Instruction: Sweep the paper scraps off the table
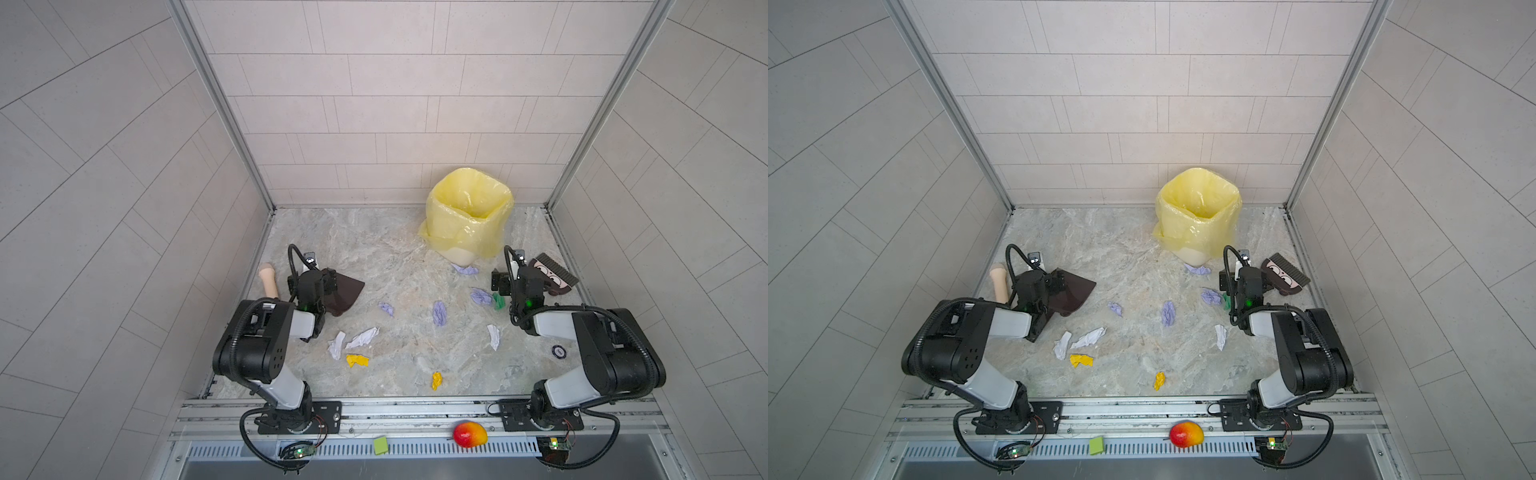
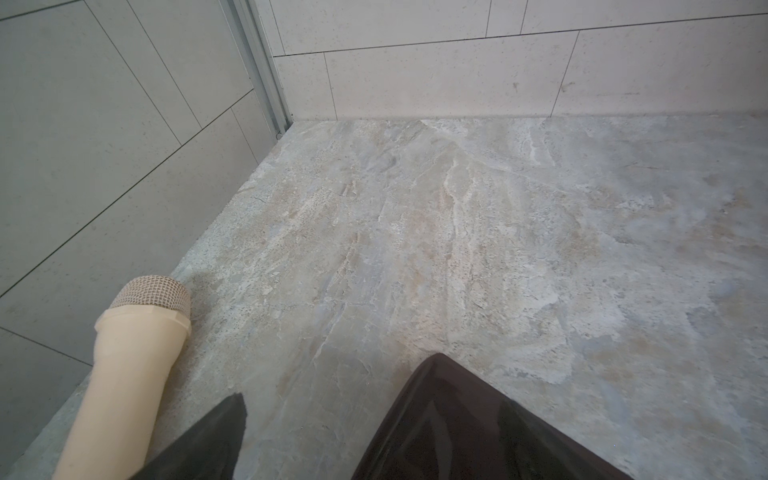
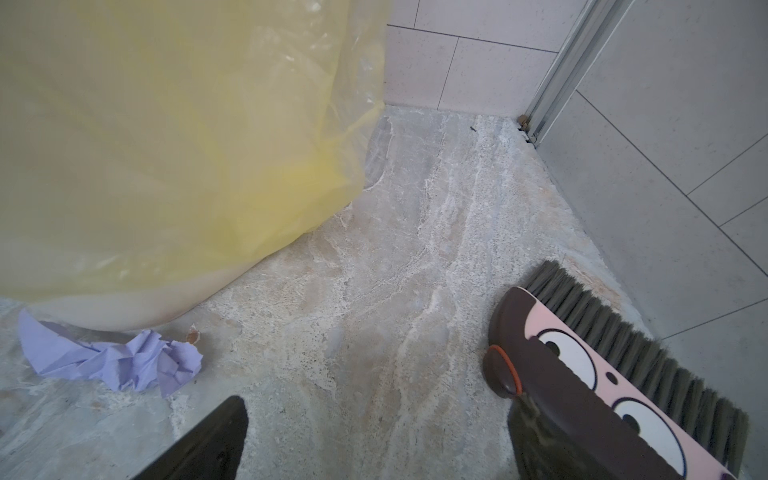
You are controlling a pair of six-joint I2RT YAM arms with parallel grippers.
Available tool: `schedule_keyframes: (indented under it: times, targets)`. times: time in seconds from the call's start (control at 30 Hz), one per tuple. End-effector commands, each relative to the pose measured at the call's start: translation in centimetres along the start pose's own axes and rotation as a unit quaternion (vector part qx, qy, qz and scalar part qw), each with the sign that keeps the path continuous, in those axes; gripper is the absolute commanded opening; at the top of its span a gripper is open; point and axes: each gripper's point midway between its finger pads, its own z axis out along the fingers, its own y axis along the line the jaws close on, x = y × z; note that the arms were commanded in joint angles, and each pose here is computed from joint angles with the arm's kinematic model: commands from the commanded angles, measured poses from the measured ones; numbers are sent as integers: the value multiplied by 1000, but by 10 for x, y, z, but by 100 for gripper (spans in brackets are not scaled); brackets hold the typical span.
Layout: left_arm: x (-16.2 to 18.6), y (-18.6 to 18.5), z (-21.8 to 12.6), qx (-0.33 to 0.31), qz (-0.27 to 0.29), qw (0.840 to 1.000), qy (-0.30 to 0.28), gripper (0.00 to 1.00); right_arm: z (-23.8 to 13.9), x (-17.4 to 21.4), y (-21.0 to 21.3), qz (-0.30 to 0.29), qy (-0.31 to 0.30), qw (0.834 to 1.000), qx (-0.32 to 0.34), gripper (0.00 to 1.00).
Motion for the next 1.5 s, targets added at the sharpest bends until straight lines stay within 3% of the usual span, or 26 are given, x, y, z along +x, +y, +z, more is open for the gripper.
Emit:
schedule_keyframes:
  times: [0.0, 0.8, 0.9, 1.03, 1.13, 1.27, 1.47]
  targets:
    - [-11, 2, -1, -2, -10, 1000, -15, 100, 2, 1, -1, 3, 4, 1000, 3, 100]
    - [-20, 2, -6, 0, -9, 1000, -23, 100, 1, -5, -1, -5, -4, 1000, 2, 100]
    - [-45, 9, -15, -13, -6, 1000, -3, 100, -7, -34, -10, -2, 40, 999, 19, 100]
    - [-82, -1, -31, 26, 5, 1000, -10, 100, -26, -85, -26, 21, 29, 998, 49, 100]
    - [-100, -4, -37, 26, 4, 1000, 14, 100, -38, -121, -32, 51, 37, 996, 55, 100]
    - [-114, -19, -46, 42, -2, 998, 45, 100, -46, -177, -28, 92, 51, 994, 34, 100]
    - [-128, -47, -57, 69, 5, 997, 46, 100, -39, -241, -16, 151, 40, 988, -7, 100]
